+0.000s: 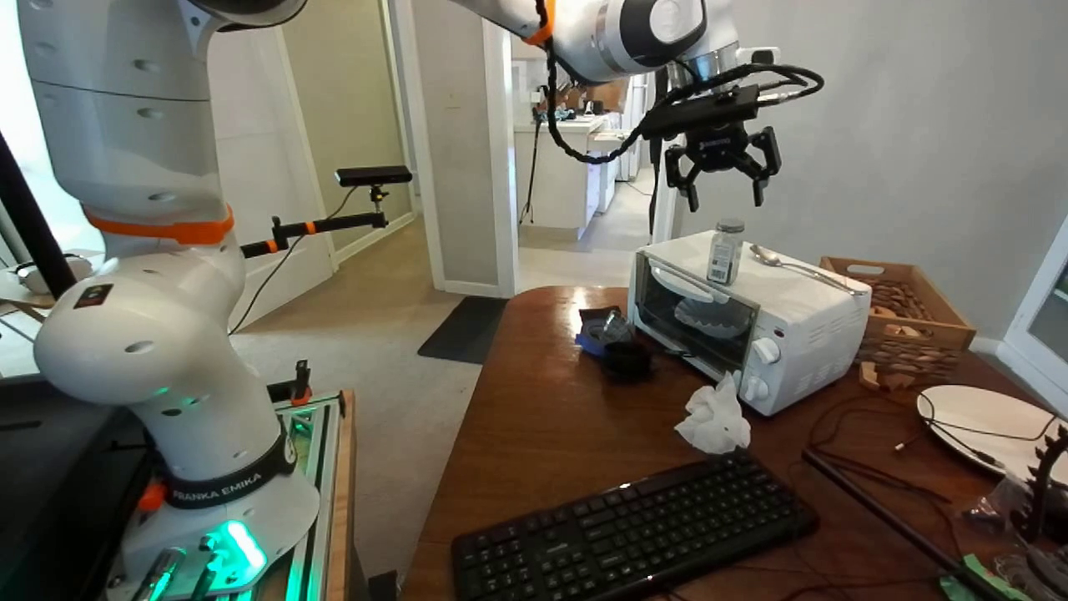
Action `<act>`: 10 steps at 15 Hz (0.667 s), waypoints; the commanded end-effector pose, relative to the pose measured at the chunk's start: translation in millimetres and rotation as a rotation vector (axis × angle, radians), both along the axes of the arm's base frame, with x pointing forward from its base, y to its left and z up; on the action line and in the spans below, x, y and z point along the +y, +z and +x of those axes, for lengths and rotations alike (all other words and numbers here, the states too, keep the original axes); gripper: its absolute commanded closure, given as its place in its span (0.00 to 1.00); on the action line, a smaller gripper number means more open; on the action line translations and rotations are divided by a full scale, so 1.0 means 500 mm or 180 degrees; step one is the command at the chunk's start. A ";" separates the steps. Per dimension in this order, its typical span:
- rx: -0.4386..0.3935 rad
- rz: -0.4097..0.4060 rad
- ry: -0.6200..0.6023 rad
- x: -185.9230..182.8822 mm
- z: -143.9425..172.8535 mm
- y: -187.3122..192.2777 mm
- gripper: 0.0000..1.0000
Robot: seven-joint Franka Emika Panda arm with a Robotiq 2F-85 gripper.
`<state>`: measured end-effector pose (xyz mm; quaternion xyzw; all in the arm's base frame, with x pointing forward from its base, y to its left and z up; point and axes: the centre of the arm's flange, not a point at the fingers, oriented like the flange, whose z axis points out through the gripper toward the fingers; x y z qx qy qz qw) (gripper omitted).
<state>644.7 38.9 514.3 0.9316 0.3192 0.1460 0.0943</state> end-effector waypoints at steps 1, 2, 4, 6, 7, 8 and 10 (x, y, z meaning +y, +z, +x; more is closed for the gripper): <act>0.0112 0.0283 0.0046 0.004 0.055 -0.001 0.00; 0.0132 0.0317 0.0010 0.000 0.065 -0.002 0.00; 0.0190 0.0334 -0.0062 -0.015 0.085 -0.017 0.00; 0.0345 0.0348 -0.0081 -0.022 0.105 -0.042 0.00; 0.0407 0.0359 -0.0087 -0.024 0.113 -0.053 0.00; 0.0450 0.0355 -0.0093 -0.025 0.118 -0.063 0.00; 0.0508 0.0344 -0.0104 -0.024 0.128 -0.079 0.00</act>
